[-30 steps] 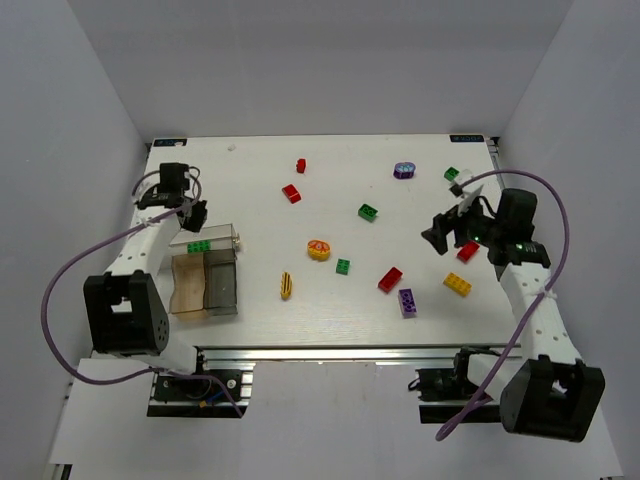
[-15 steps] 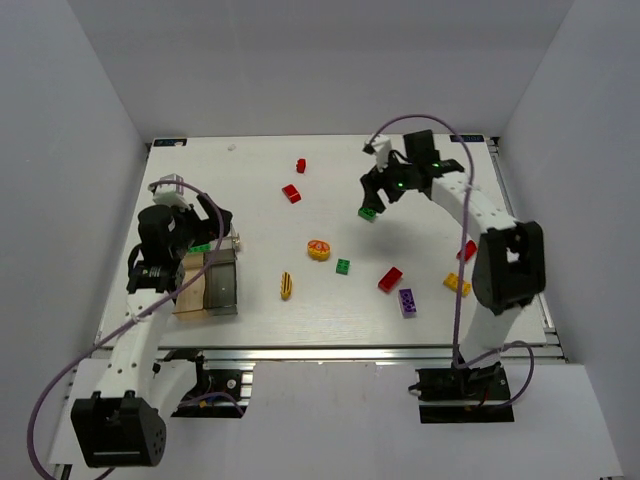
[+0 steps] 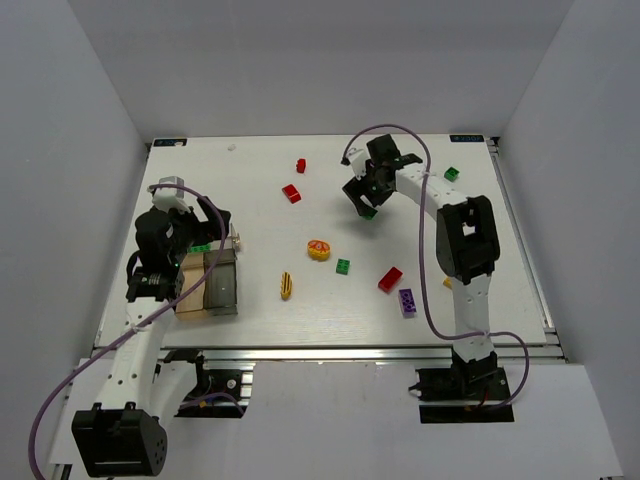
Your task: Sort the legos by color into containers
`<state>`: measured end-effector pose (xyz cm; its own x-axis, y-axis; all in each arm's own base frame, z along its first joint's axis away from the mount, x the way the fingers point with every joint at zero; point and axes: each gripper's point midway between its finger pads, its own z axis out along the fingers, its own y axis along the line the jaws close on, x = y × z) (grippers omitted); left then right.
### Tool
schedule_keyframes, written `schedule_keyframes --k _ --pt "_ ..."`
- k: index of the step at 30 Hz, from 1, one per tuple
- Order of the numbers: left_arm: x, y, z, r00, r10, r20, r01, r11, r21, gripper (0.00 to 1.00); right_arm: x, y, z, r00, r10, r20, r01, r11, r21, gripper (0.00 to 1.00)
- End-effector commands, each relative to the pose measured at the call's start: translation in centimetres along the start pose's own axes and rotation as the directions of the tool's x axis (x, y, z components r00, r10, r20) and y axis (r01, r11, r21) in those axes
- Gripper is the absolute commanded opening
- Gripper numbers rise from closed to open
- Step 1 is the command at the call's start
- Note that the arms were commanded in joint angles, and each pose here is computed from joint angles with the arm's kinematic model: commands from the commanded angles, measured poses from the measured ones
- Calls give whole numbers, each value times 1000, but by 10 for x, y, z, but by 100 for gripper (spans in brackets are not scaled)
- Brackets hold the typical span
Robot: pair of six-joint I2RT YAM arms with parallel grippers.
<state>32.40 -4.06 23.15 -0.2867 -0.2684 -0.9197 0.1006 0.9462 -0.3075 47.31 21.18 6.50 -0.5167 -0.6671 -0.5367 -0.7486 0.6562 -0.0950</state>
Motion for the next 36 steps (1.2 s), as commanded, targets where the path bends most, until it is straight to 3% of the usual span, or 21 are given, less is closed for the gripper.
schedule_keyframes --k 1,10,17,18,22,27,32,36 --pt "-11 -6 -3 999 23 27 -24 999 24 98 5 -5 4 999 -34 -43 35 999 16 83" --pt "-10 -5 -4 999 24 23 -24 1000 20 98 14 1 18 995 -86 -59 84 996 -43 71" --pt "-9 -3 -4 999 26 22 -26 1000 7 98 7 1 22 995 -88 -42 86 995 -58 30" --pt "-9 -3 -5 999 26 24 -27 1000 4 98 4 4 20 995 -91 -35 89 994 -65 21" --pt "-10 -3 -4 999 28 25 -28 1000 8 98 -11 10 8 995 -99 13 100 991 -93 13" --pt "-12 -5 -6 999 29 35 -30 999 17 98 -75 64 -41 957 -159 243 228 930 -288 10" --pt "-17 -7 -11 997 40 73 -42 999 21 98 -137 154 -92 828 -259 497 486 774 -406 4" --pt "-24 -9 -17 992 59 109 -61 998 23 98 -167 206 -102 735 -297 609 610 681 -405 1"
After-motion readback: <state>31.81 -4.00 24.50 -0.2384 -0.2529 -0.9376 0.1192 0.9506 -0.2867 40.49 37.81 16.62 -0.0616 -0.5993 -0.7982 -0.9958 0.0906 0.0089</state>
